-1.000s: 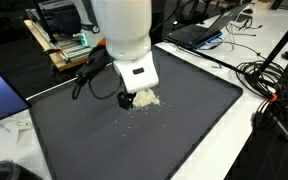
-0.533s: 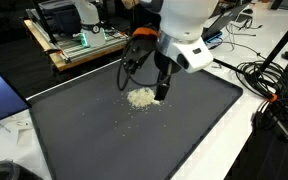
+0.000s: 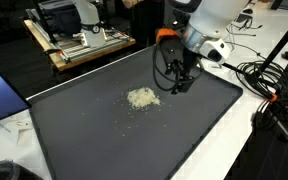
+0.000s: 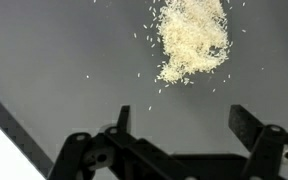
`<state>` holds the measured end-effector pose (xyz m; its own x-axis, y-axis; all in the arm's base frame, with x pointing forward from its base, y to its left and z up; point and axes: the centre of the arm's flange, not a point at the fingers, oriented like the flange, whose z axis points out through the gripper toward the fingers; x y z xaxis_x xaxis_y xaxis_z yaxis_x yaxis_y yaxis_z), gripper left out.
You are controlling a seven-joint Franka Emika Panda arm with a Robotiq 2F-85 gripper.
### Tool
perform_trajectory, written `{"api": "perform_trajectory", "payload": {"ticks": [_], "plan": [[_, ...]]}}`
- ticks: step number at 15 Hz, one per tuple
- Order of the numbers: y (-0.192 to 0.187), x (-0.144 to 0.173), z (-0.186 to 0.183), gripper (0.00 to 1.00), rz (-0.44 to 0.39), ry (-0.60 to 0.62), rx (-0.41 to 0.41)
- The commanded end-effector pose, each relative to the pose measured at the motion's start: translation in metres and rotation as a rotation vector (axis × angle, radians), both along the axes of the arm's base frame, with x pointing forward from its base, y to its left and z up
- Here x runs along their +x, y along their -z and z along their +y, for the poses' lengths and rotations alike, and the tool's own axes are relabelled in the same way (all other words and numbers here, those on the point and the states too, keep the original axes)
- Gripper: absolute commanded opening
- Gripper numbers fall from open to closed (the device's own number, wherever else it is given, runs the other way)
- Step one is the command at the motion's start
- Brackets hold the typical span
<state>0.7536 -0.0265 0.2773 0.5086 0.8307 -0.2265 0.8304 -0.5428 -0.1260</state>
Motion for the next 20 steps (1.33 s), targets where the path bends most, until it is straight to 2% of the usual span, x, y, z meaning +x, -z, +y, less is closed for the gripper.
{"api": "perform_trajectory", "payload": {"ticks": [1,4,8,15,20], "plan": [[0.008,0.006,0.031,1.00,0.083,-0.040,-0.139],[0.013,-0.009,0.058,1.00,0.109,0.071,-0.248],[0.021,-0.030,0.080,1.00,0.073,0.275,-0.338],[0.046,-0.067,0.073,1.00,0.059,0.654,-0.436],[0.039,-0.101,0.071,1.00,0.005,0.923,-0.455]]}}
